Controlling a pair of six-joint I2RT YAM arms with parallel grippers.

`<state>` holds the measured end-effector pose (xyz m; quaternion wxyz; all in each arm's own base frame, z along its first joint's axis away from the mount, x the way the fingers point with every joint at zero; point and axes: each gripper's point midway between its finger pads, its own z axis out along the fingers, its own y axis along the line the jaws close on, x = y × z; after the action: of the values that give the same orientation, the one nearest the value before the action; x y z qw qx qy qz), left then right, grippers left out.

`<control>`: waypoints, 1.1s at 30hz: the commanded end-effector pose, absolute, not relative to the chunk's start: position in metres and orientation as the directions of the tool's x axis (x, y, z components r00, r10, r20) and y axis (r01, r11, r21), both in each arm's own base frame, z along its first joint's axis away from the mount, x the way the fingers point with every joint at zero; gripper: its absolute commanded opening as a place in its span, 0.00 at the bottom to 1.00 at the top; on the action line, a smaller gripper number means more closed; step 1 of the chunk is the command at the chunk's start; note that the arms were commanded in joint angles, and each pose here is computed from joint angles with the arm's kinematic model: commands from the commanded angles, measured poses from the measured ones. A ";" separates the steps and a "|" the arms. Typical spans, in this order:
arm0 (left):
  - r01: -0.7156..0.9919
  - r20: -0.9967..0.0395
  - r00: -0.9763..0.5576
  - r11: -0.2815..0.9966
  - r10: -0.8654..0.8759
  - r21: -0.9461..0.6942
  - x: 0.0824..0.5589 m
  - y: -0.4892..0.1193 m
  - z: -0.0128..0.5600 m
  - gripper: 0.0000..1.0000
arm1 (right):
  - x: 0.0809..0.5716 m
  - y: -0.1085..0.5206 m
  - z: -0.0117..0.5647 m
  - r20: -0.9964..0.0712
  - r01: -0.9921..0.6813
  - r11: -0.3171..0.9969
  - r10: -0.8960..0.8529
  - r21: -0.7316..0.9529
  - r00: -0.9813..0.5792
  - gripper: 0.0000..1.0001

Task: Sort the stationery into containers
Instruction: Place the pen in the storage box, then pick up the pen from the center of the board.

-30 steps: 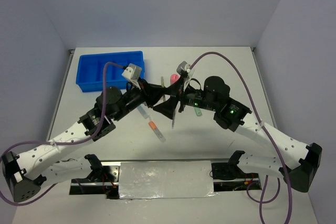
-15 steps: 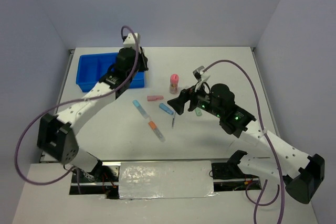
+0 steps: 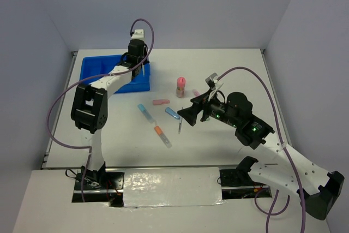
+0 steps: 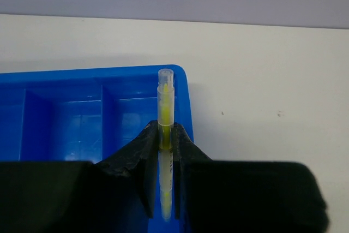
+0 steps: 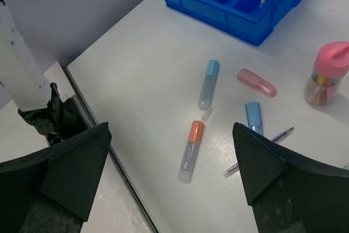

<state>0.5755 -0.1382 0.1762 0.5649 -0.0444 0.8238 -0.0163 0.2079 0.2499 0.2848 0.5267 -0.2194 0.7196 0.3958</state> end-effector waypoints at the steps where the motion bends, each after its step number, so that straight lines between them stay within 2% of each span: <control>1: -0.042 -0.957 -0.265 0.993 -0.114 -0.107 0.596 -0.131 0.198 0.06 | 0.200 0.254 0.292 -0.938 -0.766 0.553 0.092 0.326 -0.333 1.00; 3: -0.059 -0.954 -0.275 0.992 -0.120 -0.108 0.597 -0.129 0.188 0.13 | 0.198 0.257 0.293 -0.936 -0.775 0.536 0.092 0.333 -0.339 1.00; 4: -0.060 -0.953 -0.278 0.992 -0.121 -0.109 0.597 -0.130 0.185 0.23 | 0.198 0.258 0.292 -0.935 -0.777 0.532 0.089 0.336 -0.343 1.00; 6: -0.068 -0.946 -0.300 0.992 -0.121 -0.105 0.597 -0.129 0.174 0.31 | 0.201 0.260 0.287 -0.931 -0.770 0.538 0.081 0.342 -0.357 1.00; 7: -0.081 -0.944 -0.305 0.991 -0.128 -0.108 0.597 -0.128 0.172 0.41 | 0.203 0.259 0.285 -0.928 -0.761 0.549 0.082 0.346 -0.363 1.00; 9: -0.080 -0.941 -0.310 0.990 -0.136 -0.117 0.597 -0.128 0.172 0.51 | 0.206 0.261 0.277 -0.921 -0.747 0.562 0.069 0.353 -0.383 1.00; 10: -0.080 -0.941 -0.308 0.990 -0.138 -0.119 0.595 -0.128 0.176 0.62 | 0.208 0.261 0.277 -0.918 -0.738 0.571 0.073 0.358 -0.389 1.00; 13: -0.079 -0.942 -0.303 0.989 -0.144 -0.126 0.591 -0.127 0.187 0.79 | 0.210 0.260 0.274 -0.911 -0.722 0.585 0.072 0.368 -0.406 1.00; 18: -0.108 -0.945 -0.279 0.983 -0.171 -0.146 0.579 -0.120 0.223 0.85 | 0.221 0.255 0.264 -0.898 -0.664 0.645 0.081 0.378 -0.433 1.00; 19: -0.103 -0.949 -0.253 0.981 -0.187 -0.166 0.568 -0.118 0.245 0.87 | 0.225 0.253 0.264 -0.891 -0.640 0.666 0.086 0.385 -0.446 1.00; 20: -0.108 -0.945 -0.251 0.976 -0.210 -0.188 0.560 -0.117 0.253 0.94 | 0.232 0.254 0.253 -0.877 -0.609 0.693 0.072 0.386 -0.475 1.00; 21: -0.091 -0.942 -0.251 0.974 -0.223 -0.206 0.551 -0.120 0.261 0.97 | 0.237 0.250 0.246 -0.869 -0.573 0.725 0.071 0.383 -0.490 1.00; 24: -0.083 -0.940 -0.238 0.970 -0.243 -0.230 0.510 -0.116 0.295 0.99 | 0.240 0.254 0.237 -0.842 -0.535 0.732 0.096 0.421 -0.531 1.00; 29: -0.020 -0.908 -0.324 0.962 -0.264 -0.272 0.453 -0.140 0.293 0.99 | 0.241 0.259 0.234 -0.824 -0.517 0.728 0.116 0.450 -0.554 1.00; 33: 0.040 -0.842 -0.469 0.946 -0.266 -0.321 0.398 -0.176 0.253 0.97 | 0.252 0.249 0.225 -0.804 -0.414 0.799 0.140 0.437 -0.578 1.00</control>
<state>0.4323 -0.1483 0.3270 0.6084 -0.0793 0.7781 -0.1350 0.2396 0.2534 0.2118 0.4369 -0.1230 0.8292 0.3262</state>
